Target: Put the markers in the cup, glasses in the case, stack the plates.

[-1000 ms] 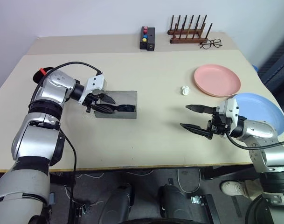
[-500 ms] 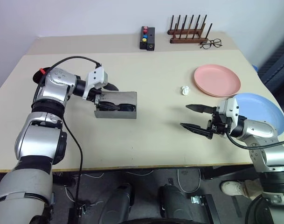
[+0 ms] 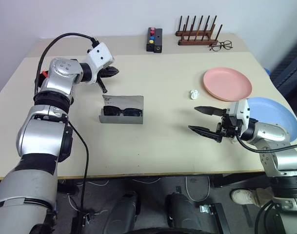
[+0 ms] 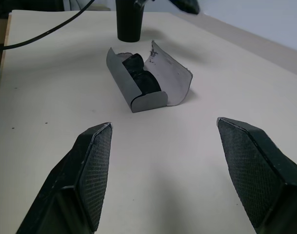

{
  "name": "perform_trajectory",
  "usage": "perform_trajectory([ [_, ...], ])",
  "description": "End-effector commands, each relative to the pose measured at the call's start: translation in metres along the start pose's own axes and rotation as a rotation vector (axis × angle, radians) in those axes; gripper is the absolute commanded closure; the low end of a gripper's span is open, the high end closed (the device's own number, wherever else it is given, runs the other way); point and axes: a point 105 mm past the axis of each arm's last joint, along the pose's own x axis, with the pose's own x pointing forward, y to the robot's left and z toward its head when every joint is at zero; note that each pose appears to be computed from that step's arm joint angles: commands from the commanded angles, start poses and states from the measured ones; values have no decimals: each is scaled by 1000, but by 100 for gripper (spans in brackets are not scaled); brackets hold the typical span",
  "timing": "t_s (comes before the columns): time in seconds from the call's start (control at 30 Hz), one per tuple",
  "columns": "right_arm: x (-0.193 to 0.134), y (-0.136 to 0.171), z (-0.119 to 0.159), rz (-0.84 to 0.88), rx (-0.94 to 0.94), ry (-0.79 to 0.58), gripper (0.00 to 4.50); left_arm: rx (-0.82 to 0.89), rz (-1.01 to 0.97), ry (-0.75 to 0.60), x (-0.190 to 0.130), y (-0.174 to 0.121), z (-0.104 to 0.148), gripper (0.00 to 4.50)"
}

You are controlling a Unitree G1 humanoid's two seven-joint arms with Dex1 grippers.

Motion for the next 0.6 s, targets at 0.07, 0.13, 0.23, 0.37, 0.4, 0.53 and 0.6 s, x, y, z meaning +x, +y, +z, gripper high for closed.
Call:
perform_trajectory([
  [0.07,0,-3,10,-17,-38,-34,99,146,-40,112,8,-9,-7,446],
  [0.13,0,-3,10,-19,-37,-35,99,165,-108,137,11,-22,-15,446],
  [0.23,0,-2,10,-21,-36,-34,99,202,-208,138,12,-39,-22,446],
  [0.37,-1,-1,10,-26,-35,-34,99,209,-347,90,3,-54,-21,446],
  [0.4,-1,-1,10,-26,-35,-34,99,208,-367,78,0,-55,-20,446],
  [0.53,-1,-1,9,-29,-29,-34,99,200,-448,35,-16,-63,-19,446],
  [0.6,-1,0,7,-29,-25,-32,99,204,-461,25,-20,-68,-21,446],
])
